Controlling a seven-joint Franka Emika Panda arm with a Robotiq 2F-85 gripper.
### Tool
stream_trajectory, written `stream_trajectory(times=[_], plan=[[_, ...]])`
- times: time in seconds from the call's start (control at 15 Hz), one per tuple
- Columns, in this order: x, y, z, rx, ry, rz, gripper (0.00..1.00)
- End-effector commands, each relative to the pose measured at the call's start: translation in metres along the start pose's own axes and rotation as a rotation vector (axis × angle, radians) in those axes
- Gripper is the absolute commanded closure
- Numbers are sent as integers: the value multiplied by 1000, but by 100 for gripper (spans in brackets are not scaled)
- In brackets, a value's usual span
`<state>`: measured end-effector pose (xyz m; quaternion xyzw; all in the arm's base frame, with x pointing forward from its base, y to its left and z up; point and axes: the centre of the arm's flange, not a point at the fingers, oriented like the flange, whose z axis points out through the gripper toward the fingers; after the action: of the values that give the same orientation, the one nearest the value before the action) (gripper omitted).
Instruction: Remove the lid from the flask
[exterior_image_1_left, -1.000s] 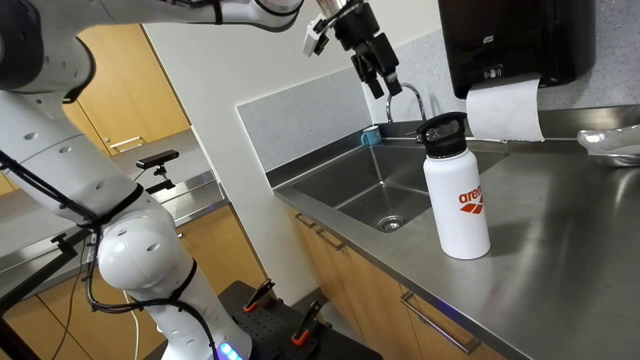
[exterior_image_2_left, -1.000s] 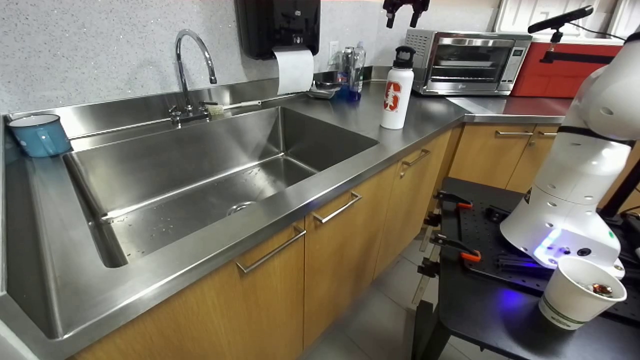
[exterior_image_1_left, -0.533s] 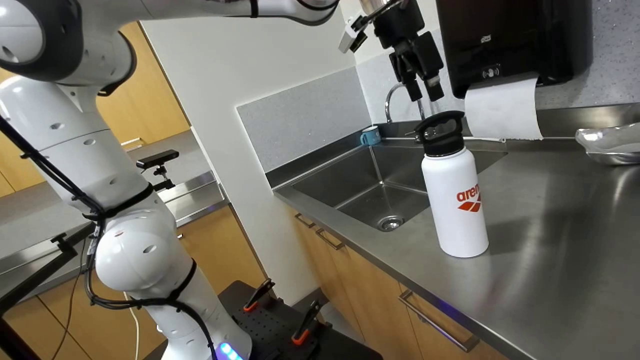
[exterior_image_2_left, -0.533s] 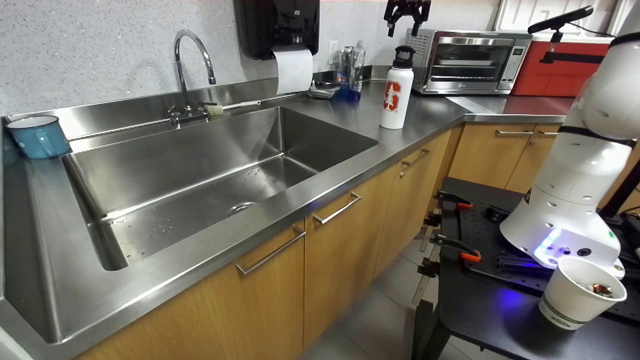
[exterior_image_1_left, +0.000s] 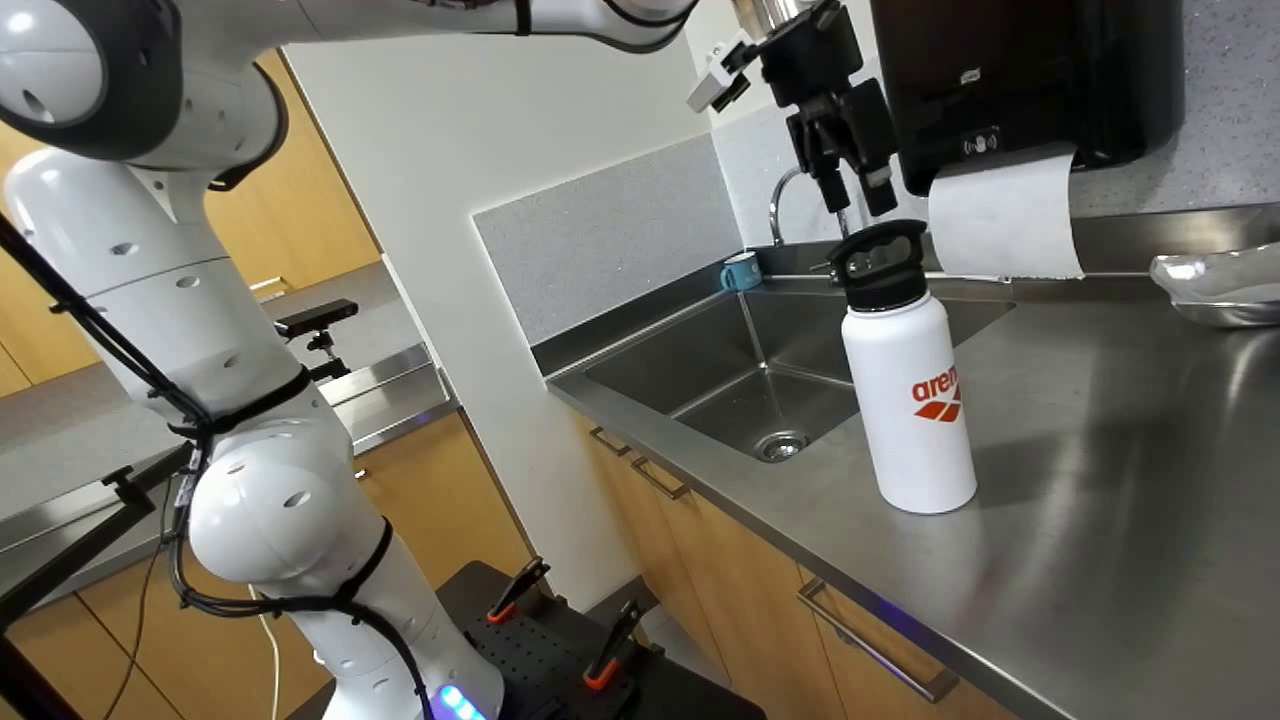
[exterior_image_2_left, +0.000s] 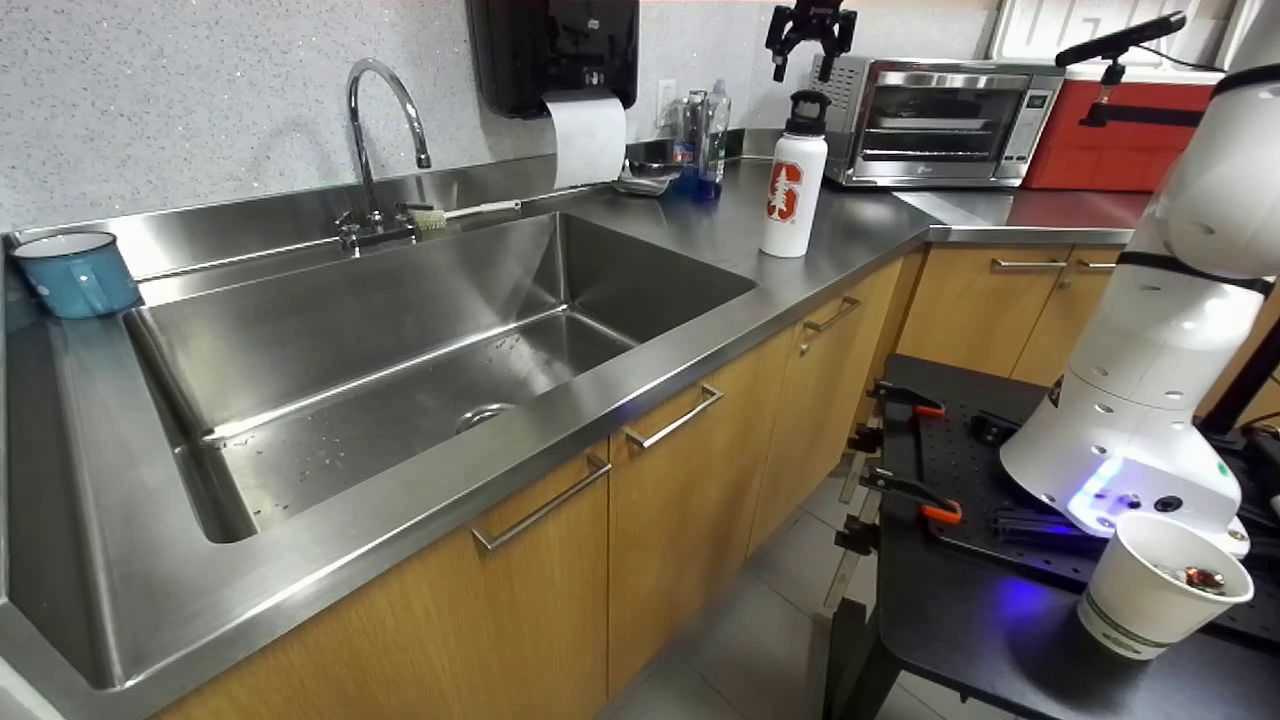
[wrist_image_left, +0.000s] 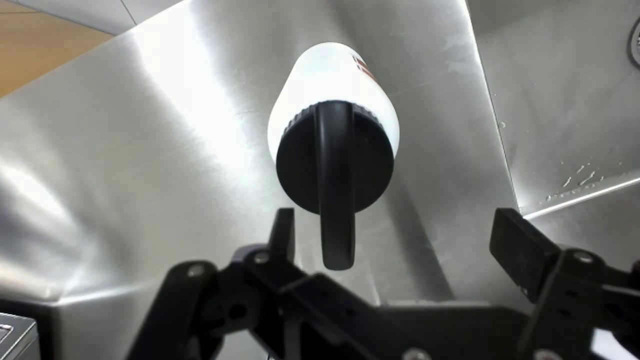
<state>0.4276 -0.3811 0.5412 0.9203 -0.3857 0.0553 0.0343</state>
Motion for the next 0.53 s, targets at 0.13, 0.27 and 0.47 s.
stream_trajectory(times=[0.13, 0.27, 0.47], plan=[[-1, 5, 6, 9, -5, -11, 0], [-3, 6, 9, 5, -8, -13, 0], [-5, 10, 14, 3, -11, -6, 0]])
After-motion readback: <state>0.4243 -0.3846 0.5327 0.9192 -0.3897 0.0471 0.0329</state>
